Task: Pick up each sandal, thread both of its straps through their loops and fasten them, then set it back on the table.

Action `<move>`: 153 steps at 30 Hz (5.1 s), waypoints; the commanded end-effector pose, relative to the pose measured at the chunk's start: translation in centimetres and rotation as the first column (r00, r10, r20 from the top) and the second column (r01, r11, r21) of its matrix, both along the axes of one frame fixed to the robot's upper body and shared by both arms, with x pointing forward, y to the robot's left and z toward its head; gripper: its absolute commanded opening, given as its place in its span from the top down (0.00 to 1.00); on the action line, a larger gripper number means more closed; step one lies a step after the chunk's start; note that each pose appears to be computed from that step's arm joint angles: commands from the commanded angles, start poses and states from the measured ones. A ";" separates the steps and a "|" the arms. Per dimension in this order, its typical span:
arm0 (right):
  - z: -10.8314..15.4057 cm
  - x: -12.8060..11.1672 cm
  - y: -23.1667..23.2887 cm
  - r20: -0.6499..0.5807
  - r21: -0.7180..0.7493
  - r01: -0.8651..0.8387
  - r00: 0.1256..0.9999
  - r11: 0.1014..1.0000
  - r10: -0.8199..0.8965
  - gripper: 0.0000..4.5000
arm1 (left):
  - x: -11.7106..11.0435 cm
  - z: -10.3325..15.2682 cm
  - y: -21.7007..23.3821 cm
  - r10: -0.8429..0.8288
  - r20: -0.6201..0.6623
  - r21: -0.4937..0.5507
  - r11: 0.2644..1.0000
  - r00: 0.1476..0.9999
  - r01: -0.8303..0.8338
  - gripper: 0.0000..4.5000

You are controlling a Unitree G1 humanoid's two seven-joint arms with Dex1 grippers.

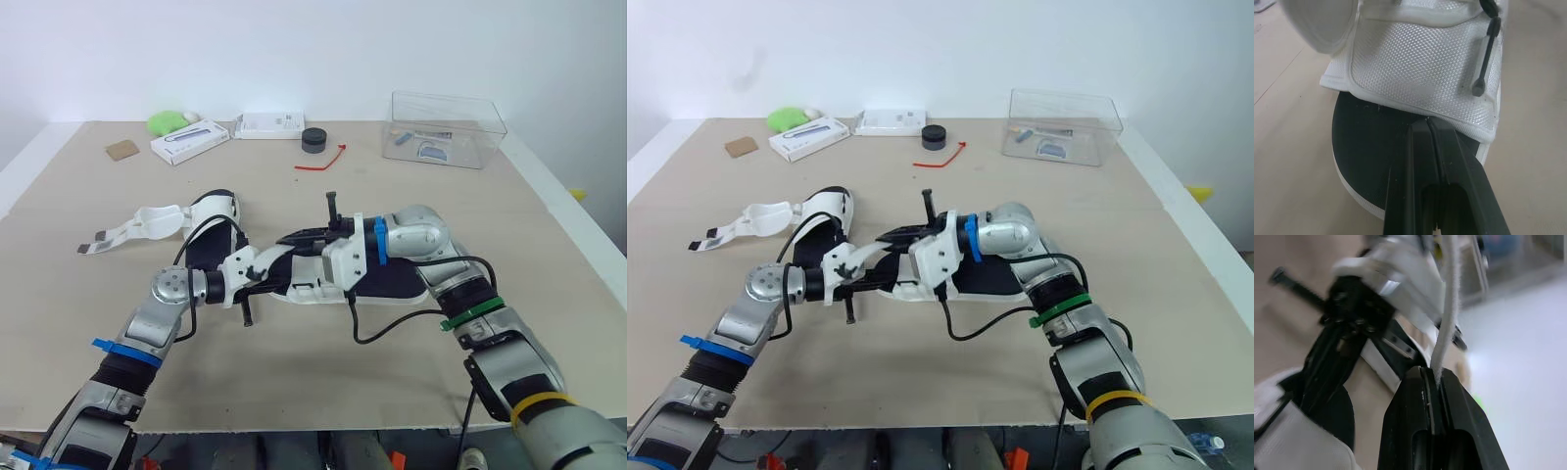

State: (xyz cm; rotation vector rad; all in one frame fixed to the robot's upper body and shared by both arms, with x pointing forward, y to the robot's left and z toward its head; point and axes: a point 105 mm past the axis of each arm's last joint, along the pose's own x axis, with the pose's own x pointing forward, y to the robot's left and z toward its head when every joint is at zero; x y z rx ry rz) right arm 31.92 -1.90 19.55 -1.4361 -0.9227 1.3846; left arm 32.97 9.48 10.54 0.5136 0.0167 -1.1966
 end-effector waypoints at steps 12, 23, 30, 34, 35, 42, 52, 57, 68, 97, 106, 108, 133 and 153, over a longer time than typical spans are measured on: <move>1.1 -0.5 -0.9 0.180 -0.028 -0.104 0.978 0.994 0.107 0.17 | -0.2 -2.6 0.6 0.024 -0.089 0.070 0.997 0.996 -0.018 1.00; 3.1 -4.6 -4.2 -0.452 0.163 0.115 0.892 0.980 -0.030 0.17 | 0.0 -2.4 0.8 0.019 -0.089 0.083 0.996 0.996 -0.012 1.00; 1.3 -6.1 -5.2 -0.804 0.012 0.331 0.564 0.944 -0.188 0.17 | 0.0 -2.4 0.7 0.008 -0.092 0.088 0.996 0.996 0.000 1.00; 1.9 -7.7 -4.3 -0.986 -0.068 0.385 0.116 0.920 -0.121 0.17 | 0.1 -2.4 0.8 0.008 -0.092 0.090 0.996 0.996 0.001 1.00; 1.7 -8.1 -4.1 -0.990 -0.106 0.375 0.048 0.921 -0.133 0.17 | 0.1 -2.4 0.8 0.007 -0.092 0.090 0.996 0.996 0.001 1.00; -0.8 -8.6 -3.4 -0.920 -0.347 0.350 -0.308 0.870 -0.243 0.17 | 0.2 -2.4 0.6 0.004 -0.092 0.091 0.996 0.996 0.005 1.00; -3.7 -6.8 -2.5 -0.816 -0.530 0.348 -0.459 0.773 -0.352 0.17 | 0.0 -2.4 0.4 -0.001 -0.092 0.088 0.996 0.996 0.009 1.00; -3.6 -6.0 -0.9 -0.798 -0.545 0.345 -0.492 0.764 -0.347 0.17 | -0.1 -2.4 0.3 0.000 -0.091 0.082 0.997 0.996 0.007 1.00; -4.6 -4.9 0.2 -0.776 -0.589 0.386 -0.515 0.710 -0.364 0.17 | -0.3 -2.6 0.2 0.004 -0.090 0.078 0.997 0.996 0.003 1.00; -2.9 -3.5 0.6 -0.775 -0.527 0.430 -0.597 0.733 -0.208 0.99 | 0.0 -2.8 0.2 0.014 -0.094 0.074 0.997 0.996 -0.007 1.00; 1.2 -1.6 -0.5 -0.783 -0.500 0.432 -0.595 0.751 -0.179 0.99 | 0.1 -2.7 0.1 0.013 -0.092 0.072 0.997 0.996 -0.007 1.00; 1.6 -0.5 -0.9 -0.786 -0.517 0.470 -0.592 0.715 -0.179 0.99 | 0.2 -2.7 0.0 0.012 -0.091 0.070 0.998 0.996 -0.005 1.00; 0.3 3.1 -3.3 -0.828 -0.532 0.579 -0.508 0.618 -0.237 0.99 | 0.1 -2.7 0.3 0.009 -0.088 0.079 0.997 0.996 -0.002 1.00; 0.4 2.0 -3.3 -0.714 -0.599 0.463 -0.678 0.653 -0.174 0.99 | -0.1 -2.9 0.1 0.000 -0.090 0.085 0.996 0.996 0.008 1.00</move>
